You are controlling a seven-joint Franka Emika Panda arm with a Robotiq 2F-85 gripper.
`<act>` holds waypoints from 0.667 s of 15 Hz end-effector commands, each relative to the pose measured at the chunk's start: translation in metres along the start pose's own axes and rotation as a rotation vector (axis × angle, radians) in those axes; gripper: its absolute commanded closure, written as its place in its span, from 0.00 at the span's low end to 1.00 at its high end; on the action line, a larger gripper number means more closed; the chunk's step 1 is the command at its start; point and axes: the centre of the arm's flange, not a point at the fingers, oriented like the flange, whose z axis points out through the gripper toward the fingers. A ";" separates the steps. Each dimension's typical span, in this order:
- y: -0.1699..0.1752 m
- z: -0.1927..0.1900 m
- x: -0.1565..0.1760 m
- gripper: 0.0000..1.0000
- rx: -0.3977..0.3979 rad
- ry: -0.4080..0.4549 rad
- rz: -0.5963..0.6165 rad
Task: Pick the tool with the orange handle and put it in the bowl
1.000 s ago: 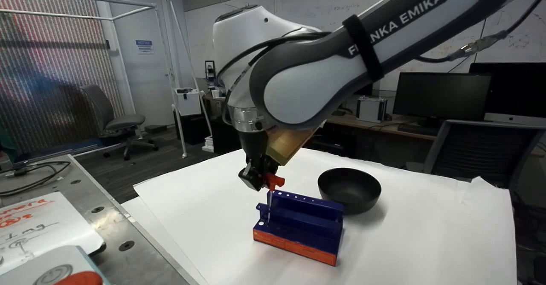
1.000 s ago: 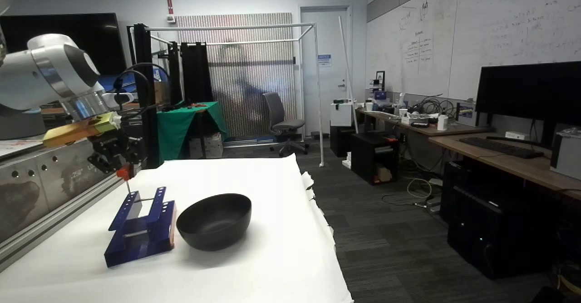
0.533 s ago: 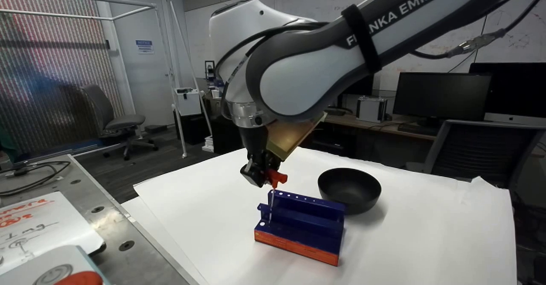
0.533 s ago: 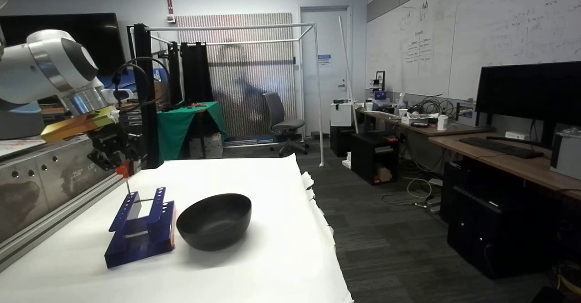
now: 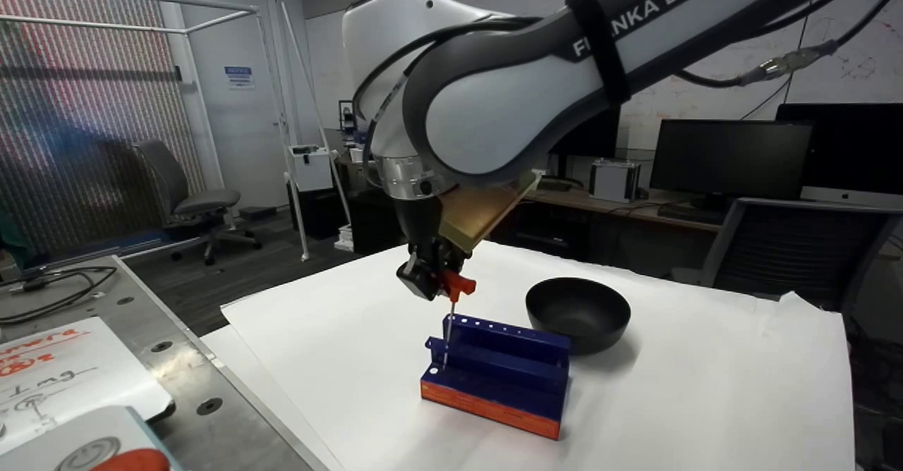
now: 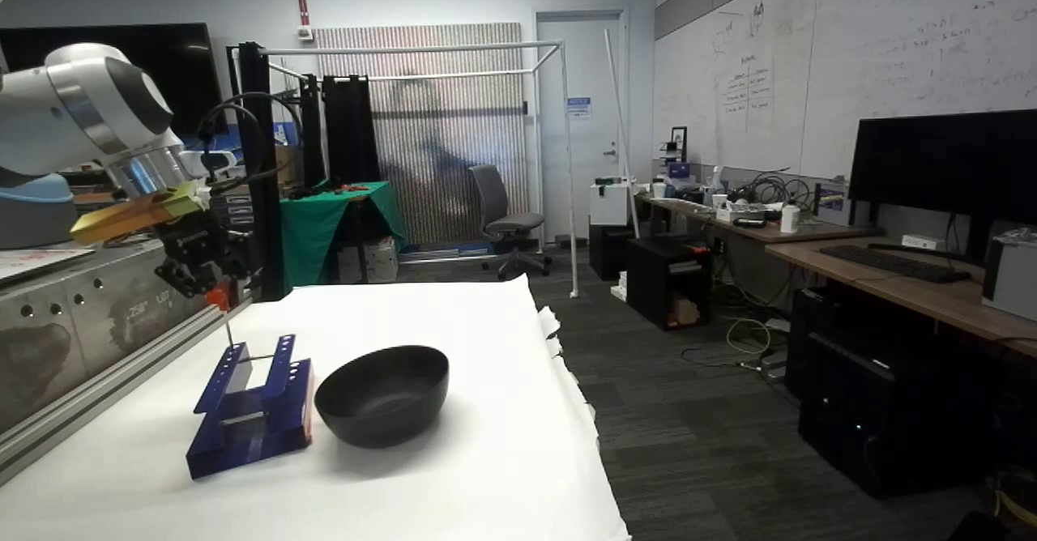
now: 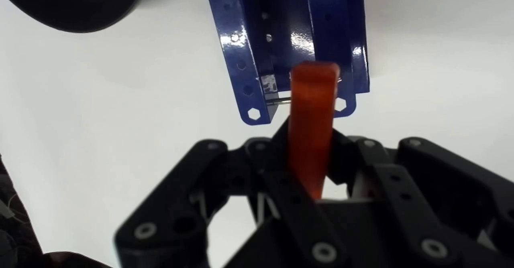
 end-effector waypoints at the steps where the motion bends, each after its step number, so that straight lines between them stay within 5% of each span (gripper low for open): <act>1: 0.011 -0.031 -0.003 0.93 -0.023 0.031 0.015; 10: 0.041 -0.058 -0.018 0.93 -0.126 0.076 0.079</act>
